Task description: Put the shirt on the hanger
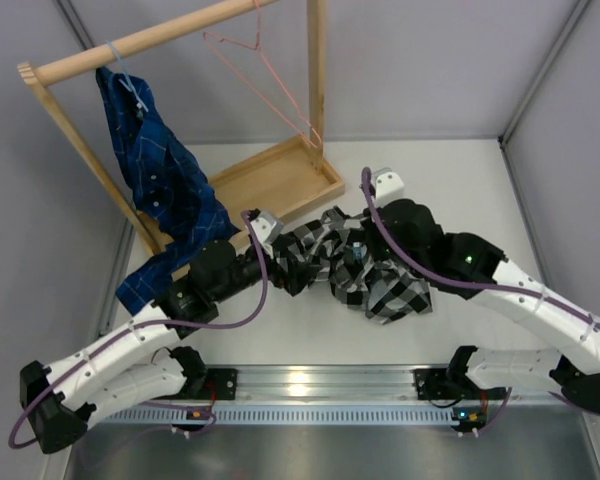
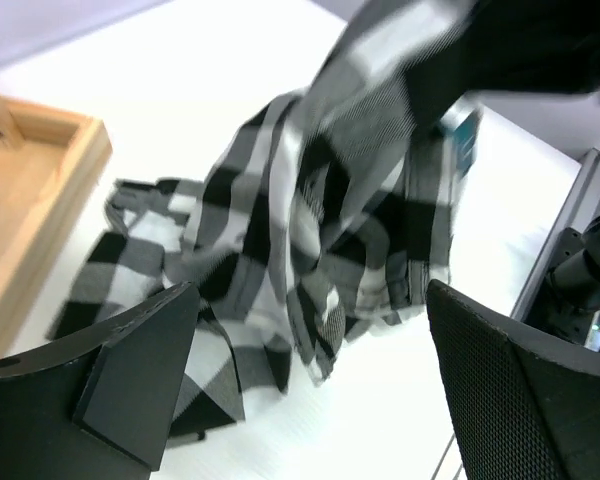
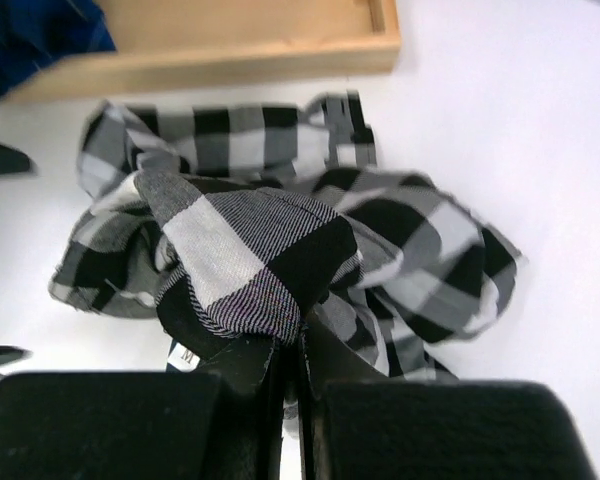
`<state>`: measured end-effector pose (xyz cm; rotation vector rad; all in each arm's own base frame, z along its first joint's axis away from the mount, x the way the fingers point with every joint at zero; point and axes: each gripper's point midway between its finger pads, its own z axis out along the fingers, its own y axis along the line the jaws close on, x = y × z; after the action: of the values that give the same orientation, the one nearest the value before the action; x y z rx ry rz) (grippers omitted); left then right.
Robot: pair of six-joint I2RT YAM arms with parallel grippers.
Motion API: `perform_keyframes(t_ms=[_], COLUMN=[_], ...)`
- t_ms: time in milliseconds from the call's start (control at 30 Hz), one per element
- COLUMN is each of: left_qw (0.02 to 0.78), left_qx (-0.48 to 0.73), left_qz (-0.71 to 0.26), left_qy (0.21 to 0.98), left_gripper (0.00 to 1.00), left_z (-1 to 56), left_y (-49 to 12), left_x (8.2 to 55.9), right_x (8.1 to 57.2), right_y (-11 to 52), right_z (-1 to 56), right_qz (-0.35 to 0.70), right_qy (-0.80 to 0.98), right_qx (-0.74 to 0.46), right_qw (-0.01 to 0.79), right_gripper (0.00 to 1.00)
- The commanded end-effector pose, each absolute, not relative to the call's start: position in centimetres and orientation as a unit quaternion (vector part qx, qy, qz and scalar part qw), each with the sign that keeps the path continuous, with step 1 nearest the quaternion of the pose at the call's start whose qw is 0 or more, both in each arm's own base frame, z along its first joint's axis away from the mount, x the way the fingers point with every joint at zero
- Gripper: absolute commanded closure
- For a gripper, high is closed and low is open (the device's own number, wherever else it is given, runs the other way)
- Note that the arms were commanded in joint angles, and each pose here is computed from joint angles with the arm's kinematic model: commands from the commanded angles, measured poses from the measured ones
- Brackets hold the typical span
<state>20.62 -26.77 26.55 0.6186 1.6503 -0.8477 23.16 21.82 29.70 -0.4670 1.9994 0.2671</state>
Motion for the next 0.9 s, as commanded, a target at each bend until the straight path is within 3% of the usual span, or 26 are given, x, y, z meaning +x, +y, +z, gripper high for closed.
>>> perform_keyframes(t_ms=[0,100,133,300,333,367,433,700,767,867], left_qw=[0.616,0.617,0.613,0.56,0.54,0.533,0.521,0.515,0.513,0.509], left_qx=[0.3,0.318,0.319,0.352,0.366,0.37,0.376,0.382,0.386,0.388], left_qz=[-0.347,-0.346,-0.343,-0.354,-0.361,-0.363,-0.365,-0.37,-0.368,-0.367], left_qy=[0.64,0.632,0.636,0.661,0.666,0.669,0.674,0.673,0.672,0.675], left_gripper=[0.02,0.03,0.1,0.2,0.24,0.4,0.53,0.77,0.77,0.58], left_z=[31.2,31.1,30.6,27.2,26.2,25.7,25.1,25.0,24.8,24.1], left_y=[-26.6,-26.8,-27.0,-29.0,-29.8,-30.2,-31.2,-32.5,-32.5,-32.6], left_x=[20.6,20.4,20.6,20.6,20.6,20.7,21.1,22.3,22.3,22.4], right_x=[23.0,23.0,23.1,23.1,23.0,22.8,22.6,22.1,22.2,21.8], right_y=[20.3,20.3,20.2,19.7,19.7,19.7,19.7,19.1,19.1,19.5], right_z=[27.1,26.8,26.9,27.8,27.7,27.7,27.4,26.6,26.6,26.8], right_qz=[0.07,0.071,0.071,0.083,0.084,0.088,0.091,0.094,0.097,0.115], right_qy=[0.854,0.856,0.855,0.85,0.849,0.848,0.848,0.848,0.848,0.844], right_qx=[-0.221,-0.232,-0.23,-0.234,-0.237,-0.243,-0.248,-0.261,-0.262,-0.27], right_qw=[0.466,0.457,0.459,0.465,0.464,0.462,0.459,0.451,0.45,0.448], right_gripper=[1.0,1.0,1.0,1.0,1.0,1.0,1.0,1.0,1.0,1.0])
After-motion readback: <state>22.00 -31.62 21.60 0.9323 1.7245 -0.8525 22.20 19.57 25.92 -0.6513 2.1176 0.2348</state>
